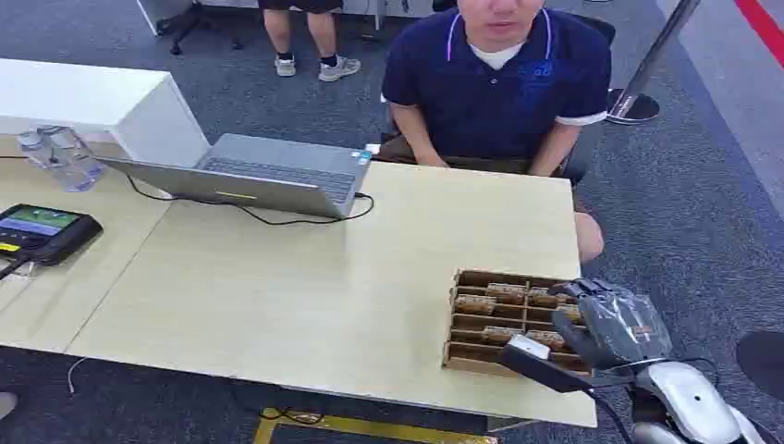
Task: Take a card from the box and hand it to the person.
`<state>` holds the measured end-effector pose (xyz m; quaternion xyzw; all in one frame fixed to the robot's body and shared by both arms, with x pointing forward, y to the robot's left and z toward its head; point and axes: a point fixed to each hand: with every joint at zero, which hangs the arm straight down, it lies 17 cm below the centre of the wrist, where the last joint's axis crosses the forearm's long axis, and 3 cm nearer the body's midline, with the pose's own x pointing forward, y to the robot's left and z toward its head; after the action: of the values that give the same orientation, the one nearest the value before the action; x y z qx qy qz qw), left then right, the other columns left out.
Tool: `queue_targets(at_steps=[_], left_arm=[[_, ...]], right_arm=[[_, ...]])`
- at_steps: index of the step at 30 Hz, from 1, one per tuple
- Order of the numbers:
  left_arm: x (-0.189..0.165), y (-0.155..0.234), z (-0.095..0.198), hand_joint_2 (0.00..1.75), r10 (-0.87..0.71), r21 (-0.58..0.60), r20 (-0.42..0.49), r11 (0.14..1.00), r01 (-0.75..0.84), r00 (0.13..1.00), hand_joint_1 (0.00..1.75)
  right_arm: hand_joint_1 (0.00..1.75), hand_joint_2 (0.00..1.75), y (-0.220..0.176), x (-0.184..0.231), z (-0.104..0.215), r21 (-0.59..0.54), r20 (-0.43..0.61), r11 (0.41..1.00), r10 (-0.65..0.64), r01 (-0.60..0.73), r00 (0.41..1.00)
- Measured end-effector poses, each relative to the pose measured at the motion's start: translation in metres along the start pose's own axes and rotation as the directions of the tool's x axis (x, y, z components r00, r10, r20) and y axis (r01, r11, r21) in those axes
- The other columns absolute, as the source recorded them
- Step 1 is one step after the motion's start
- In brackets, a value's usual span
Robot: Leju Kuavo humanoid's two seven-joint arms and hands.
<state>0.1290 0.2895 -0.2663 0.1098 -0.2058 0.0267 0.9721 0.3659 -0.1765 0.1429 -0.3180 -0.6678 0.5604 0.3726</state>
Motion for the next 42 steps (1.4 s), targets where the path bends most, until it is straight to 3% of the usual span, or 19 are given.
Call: queue_targets(at_steps=[9,28,36,42], left_arm=[[0.000,0.000,0.000,1.75,0.004,0.001,-0.001,1.000,-0.004,1.000,0.00],[0.000,0.001,0.000,1.75,0.009,0.004,-0.003,1.000,-0.009,1.000,0.00],[-0.001,0.002,0.000,1.75,0.013,0.005,-0.006,1.000,-0.013,1.000,0.00],[-0.001,0.003,0.000,1.75,0.025,0.010,-0.008,1.000,-0.025,1.000,0.00]], right_arm=[[1.03,1.75,-0.001,0.002,-0.002,-0.004,0.000,1.000,-0.004,0.004,1.000],[0.98,1.75,0.014,0.010,0.006,0.064,0.011,0.997,-0.032,0.032,0.999],[1.10,1.75,0.023,0.015,0.010,0.104,0.025,0.994,-0.050,0.047,0.998],[1.06,1.75,0.028,0.019,0.011,0.129,0.037,0.989,-0.071,0.066,0.997]])
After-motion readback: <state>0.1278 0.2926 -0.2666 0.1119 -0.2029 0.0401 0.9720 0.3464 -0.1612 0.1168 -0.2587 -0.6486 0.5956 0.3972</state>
